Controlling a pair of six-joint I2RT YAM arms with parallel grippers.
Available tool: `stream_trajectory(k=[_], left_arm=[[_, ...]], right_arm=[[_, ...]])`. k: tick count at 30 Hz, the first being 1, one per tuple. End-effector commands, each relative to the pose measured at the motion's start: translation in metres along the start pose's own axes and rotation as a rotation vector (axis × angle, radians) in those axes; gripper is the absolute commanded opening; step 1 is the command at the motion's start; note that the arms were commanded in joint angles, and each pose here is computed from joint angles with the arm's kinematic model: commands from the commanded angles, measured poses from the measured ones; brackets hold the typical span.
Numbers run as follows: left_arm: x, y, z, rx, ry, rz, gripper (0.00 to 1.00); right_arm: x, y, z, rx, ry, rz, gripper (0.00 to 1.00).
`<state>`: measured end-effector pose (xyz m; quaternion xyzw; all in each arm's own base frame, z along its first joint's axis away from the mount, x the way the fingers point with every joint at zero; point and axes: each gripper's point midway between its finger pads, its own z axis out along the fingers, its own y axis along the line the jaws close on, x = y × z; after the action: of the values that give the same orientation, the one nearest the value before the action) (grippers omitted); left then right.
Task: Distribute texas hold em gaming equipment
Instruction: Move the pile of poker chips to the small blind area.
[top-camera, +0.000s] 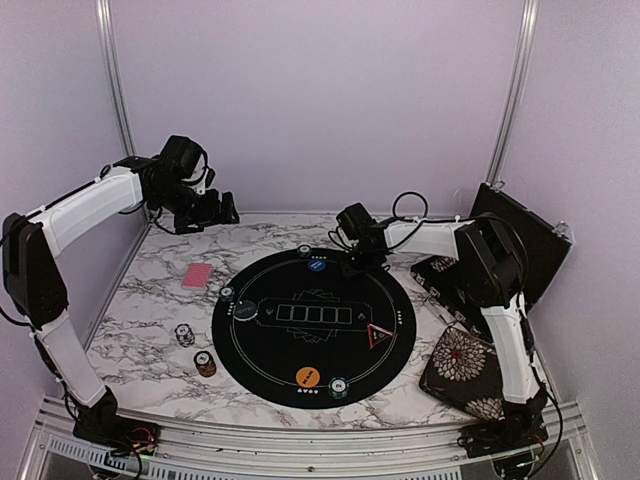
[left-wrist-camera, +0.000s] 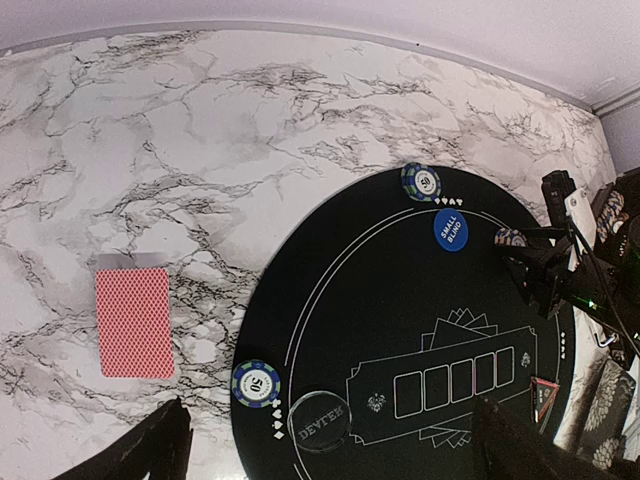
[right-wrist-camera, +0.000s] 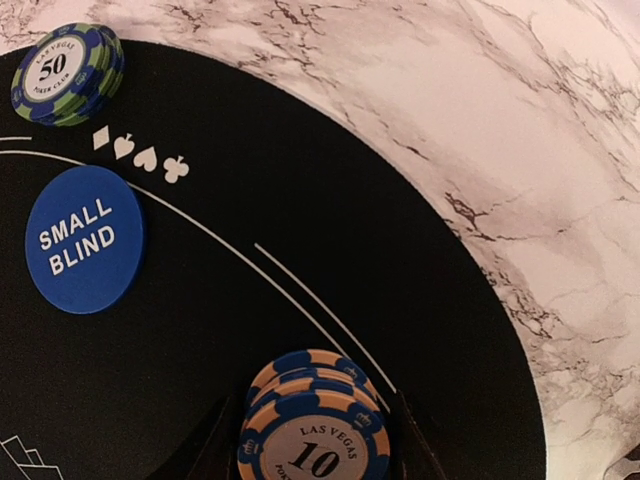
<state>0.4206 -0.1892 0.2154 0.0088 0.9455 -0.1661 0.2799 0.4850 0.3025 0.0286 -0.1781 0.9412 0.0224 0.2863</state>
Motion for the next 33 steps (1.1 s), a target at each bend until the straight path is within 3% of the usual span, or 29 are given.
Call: stream_trajectory(k=[1, 15, 28, 33], left_arm=[[-0.001, 0.000, 0.000, 0.011, -0.004, 0.010, 0.99], [0.001, 0.000, 0.001, 0.013, 0.002, 0.007, 0.99], [0.001, 0.000, 0.003, 0.016, 0.004, 0.009, 0.99], [0.001, -0.001, 0.004, 0.019, 0.004, 0.007, 0.99]], right_arm=[[-0.012, 0.004, -0.015, -0.001, -0.023, -0.004, 0.51], [0.000, 0.009, -0.018, -0.034, 0.014, 0.005, 0.57], [0.016, 0.004, -0.019, -0.061, 0.043, 0.043, 0.57], [0.022, 0.003, -0.013, -0.063, 0.056, 0.047, 0.52]])
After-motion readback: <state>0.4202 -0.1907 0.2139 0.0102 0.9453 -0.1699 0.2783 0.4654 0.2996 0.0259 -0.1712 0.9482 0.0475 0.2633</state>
